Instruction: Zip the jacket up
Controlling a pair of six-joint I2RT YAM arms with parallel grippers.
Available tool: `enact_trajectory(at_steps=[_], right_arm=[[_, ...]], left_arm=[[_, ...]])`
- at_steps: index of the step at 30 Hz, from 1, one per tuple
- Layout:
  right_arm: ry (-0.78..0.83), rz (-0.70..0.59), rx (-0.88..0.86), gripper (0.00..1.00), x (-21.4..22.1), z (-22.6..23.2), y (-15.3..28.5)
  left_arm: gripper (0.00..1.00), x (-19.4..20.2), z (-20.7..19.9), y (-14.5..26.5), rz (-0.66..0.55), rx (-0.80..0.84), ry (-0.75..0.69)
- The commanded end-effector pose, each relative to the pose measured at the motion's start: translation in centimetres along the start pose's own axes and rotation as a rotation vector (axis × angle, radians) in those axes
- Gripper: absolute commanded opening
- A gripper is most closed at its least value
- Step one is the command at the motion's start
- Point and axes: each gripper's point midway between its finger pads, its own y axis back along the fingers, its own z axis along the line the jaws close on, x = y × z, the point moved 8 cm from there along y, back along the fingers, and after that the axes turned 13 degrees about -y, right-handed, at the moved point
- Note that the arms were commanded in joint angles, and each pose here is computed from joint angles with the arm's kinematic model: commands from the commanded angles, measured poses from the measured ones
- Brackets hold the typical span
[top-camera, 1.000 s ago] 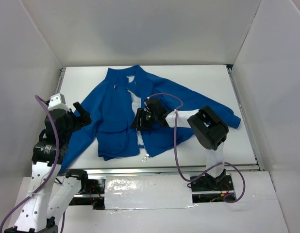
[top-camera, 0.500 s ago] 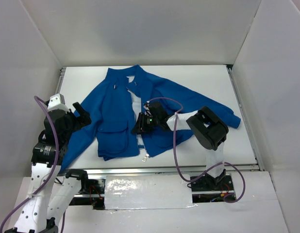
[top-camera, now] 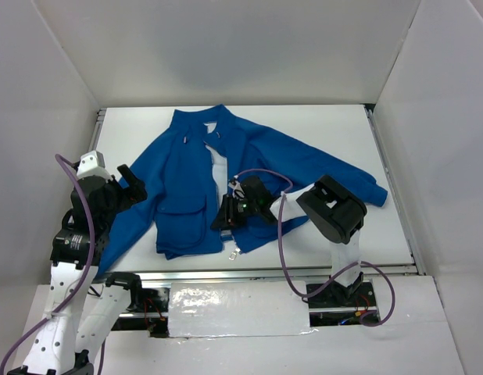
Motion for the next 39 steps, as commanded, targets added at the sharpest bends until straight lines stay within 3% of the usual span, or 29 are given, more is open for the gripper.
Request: enact_trajectory(at_steps=[1,6,9,10,11,16,21,27,31,39], right_arm=[[0.047,0.043,-0.067,0.39,1.2,1.6,0.1],[0.02,0.054,-0.078,0.32,1.7,1.2,0.0],[0.012,0.05,-0.08,0.16,1.7,1.1,0.0],[0.018,0.044,-0.081,0.05,1.6,1.3,0.0],[0.024,0.042,-0.087,0.0,1.6,1.7,0.1],[0.076,0.02,-0.145,0.0,1.4,4.1,1.3],[0.122,-0.017,-0.246,0.0,1.9,7.3,3.5],[0.136,-0.023,-0.347,0.0,1.9,10.4,5.1],[0.144,-0.014,-0.393,0.0,2.1,11.8,5.4],[0.156,0.001,-0.422,0.0,2.8,13.6,4.8]], left_arm=[[0.99,-0.8,-0.1,0.0,-0.045,0.013,-0.013],[0.99,-0.9,-0.1,0.0,-0.048,0.013,-0.012],[0.99,-0.8,-0.1,0.0,-0.046,0.016,-0.013],[0.99,-0.8,-0.1,0.0,-0.046,0.016,-0.013],[0.99,-0.9,-0.1,0.1,-0.047,0.019,-0.014],[0.98,-0.6,-2.1,0.8,-0.041,0.232,-0.016],[0.94,3.9,-5.2,1.5,0.089,0.612,0.124],[0.86,8.1,-6.8,2.0,0.166,0.893,0.238],[0.84,8.7,-7.6,2.6,0.168,1.018,0.251],[0.79,11.1,-9.4,2.2,0.228,1.105,0.238]])
